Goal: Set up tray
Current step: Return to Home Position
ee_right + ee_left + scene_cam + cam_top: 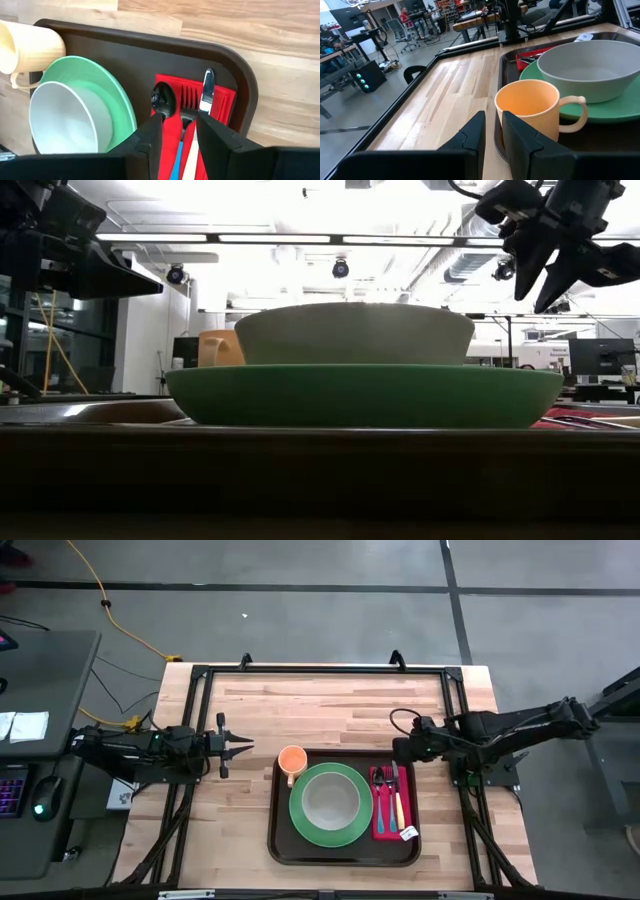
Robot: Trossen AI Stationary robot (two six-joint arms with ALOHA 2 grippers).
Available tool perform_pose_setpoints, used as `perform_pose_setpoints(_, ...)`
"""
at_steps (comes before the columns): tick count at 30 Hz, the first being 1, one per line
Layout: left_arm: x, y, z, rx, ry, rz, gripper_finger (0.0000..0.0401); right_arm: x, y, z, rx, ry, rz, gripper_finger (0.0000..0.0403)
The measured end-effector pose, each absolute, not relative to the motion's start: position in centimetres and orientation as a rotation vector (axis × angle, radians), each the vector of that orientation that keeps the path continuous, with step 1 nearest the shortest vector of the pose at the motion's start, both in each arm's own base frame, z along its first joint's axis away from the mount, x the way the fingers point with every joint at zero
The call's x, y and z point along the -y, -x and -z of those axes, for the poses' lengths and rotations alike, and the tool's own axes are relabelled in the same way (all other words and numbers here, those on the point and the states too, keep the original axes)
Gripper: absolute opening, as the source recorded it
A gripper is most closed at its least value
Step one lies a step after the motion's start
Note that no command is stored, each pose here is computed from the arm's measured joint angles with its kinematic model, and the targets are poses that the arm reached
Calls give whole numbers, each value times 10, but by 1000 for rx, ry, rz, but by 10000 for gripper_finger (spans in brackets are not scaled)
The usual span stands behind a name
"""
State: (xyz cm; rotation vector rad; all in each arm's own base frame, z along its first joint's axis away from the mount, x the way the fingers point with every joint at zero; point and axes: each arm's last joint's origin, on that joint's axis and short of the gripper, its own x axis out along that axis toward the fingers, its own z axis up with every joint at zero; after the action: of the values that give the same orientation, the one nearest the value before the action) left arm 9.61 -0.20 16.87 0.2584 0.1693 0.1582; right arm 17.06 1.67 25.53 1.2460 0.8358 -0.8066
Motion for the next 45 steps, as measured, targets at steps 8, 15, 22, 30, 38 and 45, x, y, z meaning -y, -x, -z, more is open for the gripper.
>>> perform_pose_setpoints(8, 2, -97, -170, -145, -254, -161, 97, -16, -165, -255, -885, -1156, 785, 98)
perform_pose_setpoints(15, 3, -97, -171, -134, -251, -130, 97, -12, -164, -263, -794, -914, 718, 98)
perform_pose_setpoints(22, 6, -97, -172, -116, -245, -43, 97, -9, -160, -280, -636, -734, 620, 98)
perform_pose_setpoints(30, 6, -97, -173, -108, -243, -33, 97, -7, -144, -292, -574, -668, 548, 98)
perform_pose_setpoints(38, 6, -97, -173, -107, -243, -31, 97, -4, -126, -303, -509, -622, 492, 98)
perform_pose_setpoints(45, 6, -97, -173, -105, -243, -31, 97, -2, -107, -308, -470, -599, 462, 98)
